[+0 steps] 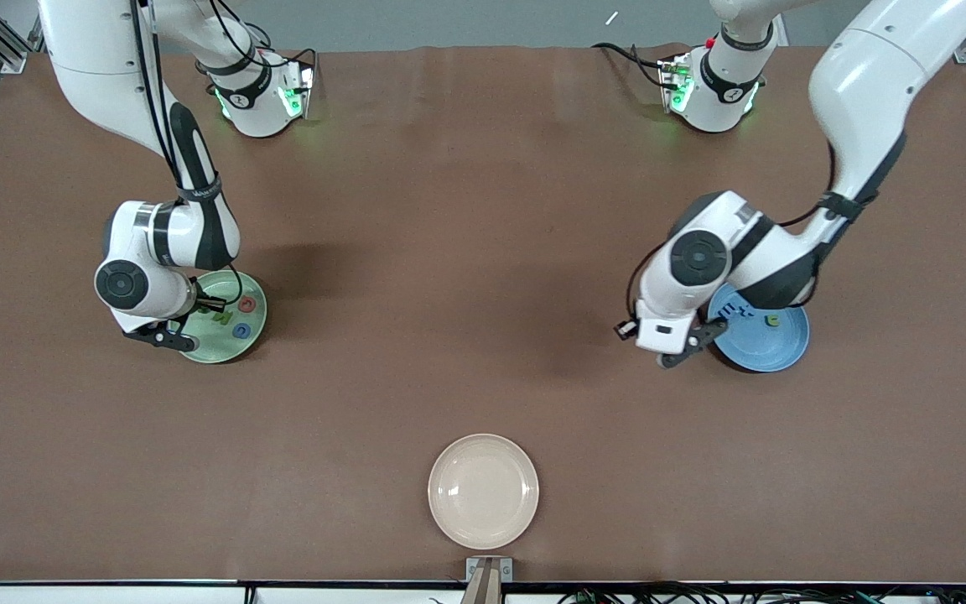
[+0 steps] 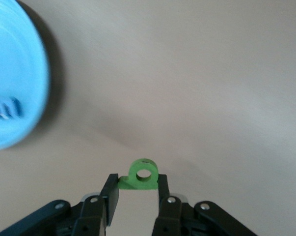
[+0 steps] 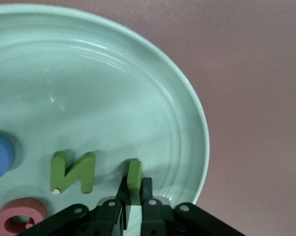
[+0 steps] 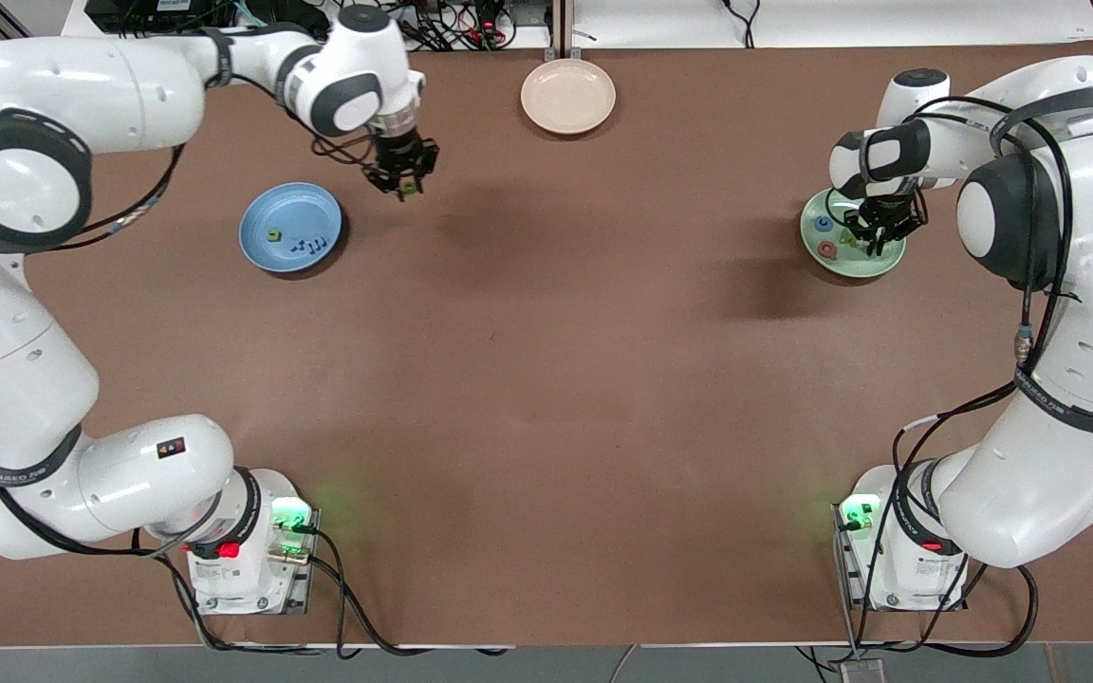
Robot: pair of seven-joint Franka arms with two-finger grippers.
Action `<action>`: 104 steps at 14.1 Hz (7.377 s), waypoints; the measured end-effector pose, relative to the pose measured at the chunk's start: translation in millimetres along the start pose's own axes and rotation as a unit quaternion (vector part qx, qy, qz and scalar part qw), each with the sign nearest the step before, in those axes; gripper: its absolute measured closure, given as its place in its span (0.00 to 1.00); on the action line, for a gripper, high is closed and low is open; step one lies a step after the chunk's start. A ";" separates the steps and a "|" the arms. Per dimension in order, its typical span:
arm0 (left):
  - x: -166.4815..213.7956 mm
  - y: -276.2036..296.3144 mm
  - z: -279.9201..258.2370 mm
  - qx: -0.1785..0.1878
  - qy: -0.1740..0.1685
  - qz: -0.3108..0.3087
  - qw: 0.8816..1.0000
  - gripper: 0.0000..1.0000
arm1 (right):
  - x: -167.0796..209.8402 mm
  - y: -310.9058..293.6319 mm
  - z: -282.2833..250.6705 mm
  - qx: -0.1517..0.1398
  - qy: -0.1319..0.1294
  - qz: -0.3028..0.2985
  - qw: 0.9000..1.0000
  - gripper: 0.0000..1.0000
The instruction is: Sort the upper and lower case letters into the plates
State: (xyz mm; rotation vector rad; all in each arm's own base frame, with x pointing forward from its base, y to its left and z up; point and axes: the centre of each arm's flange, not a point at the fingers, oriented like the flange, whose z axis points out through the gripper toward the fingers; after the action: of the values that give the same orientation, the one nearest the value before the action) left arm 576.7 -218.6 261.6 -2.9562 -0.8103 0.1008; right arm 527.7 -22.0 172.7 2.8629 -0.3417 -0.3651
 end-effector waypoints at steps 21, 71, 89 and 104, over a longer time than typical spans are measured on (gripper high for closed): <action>112.5 -173.7 67.6 0.009 -0.010 0.172 0.985 0.64 | 54.8 24.9 -126.3 0.017 -0.032 -0.036 0.999 0.00; 95.2 -117.0 14.4 -0.079 -0.056 0.193 0.976 0.00 | -32.6 150.3 -444.0 0.158 0.049 -0.138 0.977 0.00; 116.7 -186.9 -101.9 -0.052 0.007 0.216 0.975 0.00 | -53.5 131.4 -441.0 0.145 0.068 -0.164 0.973 0.00; 105.2 -243.0 -322.7 -0.045 0.054 0.236 0.969 0.00 | -86.5 120.1 -448.6 0.134 0.079 -0.180 0.971 0.00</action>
State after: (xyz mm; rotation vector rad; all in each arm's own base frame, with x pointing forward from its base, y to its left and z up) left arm 570.8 26.0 599.8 -3.1413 -0.0871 -0.0734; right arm 544.2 -23.3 644.8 3.1930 0.1784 -0.1571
